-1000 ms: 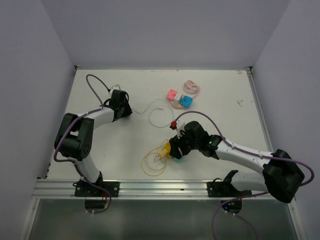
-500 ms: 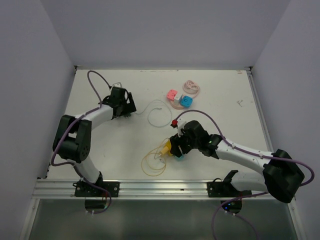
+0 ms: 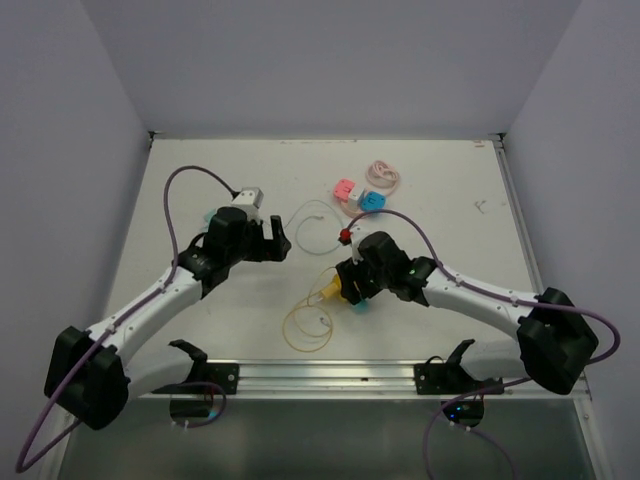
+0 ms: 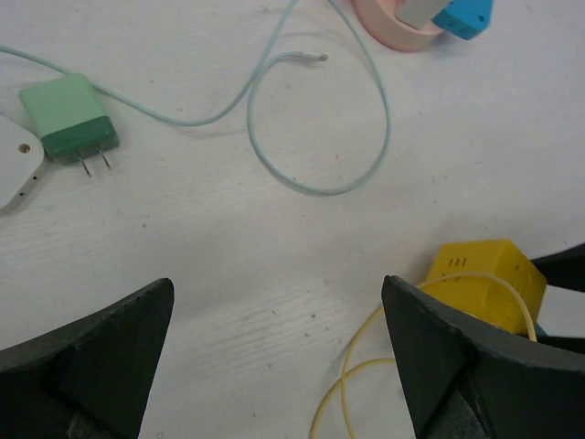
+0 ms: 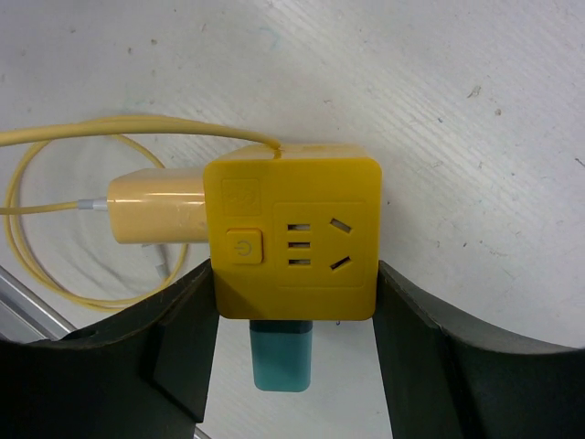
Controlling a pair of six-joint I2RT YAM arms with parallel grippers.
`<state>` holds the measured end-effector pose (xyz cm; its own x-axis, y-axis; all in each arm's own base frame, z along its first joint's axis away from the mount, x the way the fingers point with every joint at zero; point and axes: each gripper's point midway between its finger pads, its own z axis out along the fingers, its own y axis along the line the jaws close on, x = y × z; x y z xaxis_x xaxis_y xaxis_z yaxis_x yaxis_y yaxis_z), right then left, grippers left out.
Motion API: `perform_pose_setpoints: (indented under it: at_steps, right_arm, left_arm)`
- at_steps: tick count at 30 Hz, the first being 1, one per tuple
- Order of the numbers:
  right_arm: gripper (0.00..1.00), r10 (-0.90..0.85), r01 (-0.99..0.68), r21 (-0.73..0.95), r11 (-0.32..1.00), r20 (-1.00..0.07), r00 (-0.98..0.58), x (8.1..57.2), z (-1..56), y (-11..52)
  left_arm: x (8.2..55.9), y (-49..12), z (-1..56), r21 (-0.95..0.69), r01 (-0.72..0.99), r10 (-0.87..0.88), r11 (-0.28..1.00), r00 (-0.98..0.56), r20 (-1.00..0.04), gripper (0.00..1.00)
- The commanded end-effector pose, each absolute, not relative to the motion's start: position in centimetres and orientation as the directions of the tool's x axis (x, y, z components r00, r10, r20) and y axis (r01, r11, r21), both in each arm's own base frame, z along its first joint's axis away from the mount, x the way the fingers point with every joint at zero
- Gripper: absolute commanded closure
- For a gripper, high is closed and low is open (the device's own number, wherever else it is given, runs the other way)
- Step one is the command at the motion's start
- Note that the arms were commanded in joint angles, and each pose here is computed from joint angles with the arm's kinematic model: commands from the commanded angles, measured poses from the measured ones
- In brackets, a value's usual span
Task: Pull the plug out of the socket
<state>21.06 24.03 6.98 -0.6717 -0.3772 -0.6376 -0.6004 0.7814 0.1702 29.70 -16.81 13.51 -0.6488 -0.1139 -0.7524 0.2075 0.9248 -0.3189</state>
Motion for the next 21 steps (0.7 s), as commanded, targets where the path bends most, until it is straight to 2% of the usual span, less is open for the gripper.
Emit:
perform_pose_setpoints:
  at_steps: [1,6,10,15,21]
  right_arm:
    - [1.00,-0.330,-0.578,0.173,0.797,-0.678,-0.657,22.8,9.4,25.2]
    - [1.00,-0.324,-0.551,0.164,0.818,-0.660,-0.678,23.3,9.4,25.2]
    - [1.00,-0.323,-0.539,0.169,0.825,-0.642,-0.696,23.3,9.7,25.3]
    - [1.00,-0.310,-0.531,0.192,0.825,-0.632,-0.710,23.2,10.4,25.7]
    - [1.00,-0.287,-0.526,0.240,0.816,-0.623,-0.728,22.6,10.8,26.3]
  left_arm:
    - [27.2,-18.3,15.2,-0.345,0.356,-0.075,0.869,-0.593,-0.801,0.01]
    - [24.4,-20.4,17.3,-0.354,0.502,-0.062,0.789,-0.509,-0.859,0.01]
    - [22.1,-22.6,16.7,-0.332,0.582,0.000,0.742,-0.496,-0.868,0.01]
    - [21.4,-25.1,14.9,-0.264,0.622,0.104,0.737,-0.490,-0.865,0.02]
    - [21.4,-28.9,14.0,-0.193,0.676,0.183,0.711,-0.443,-0.878,0.07]
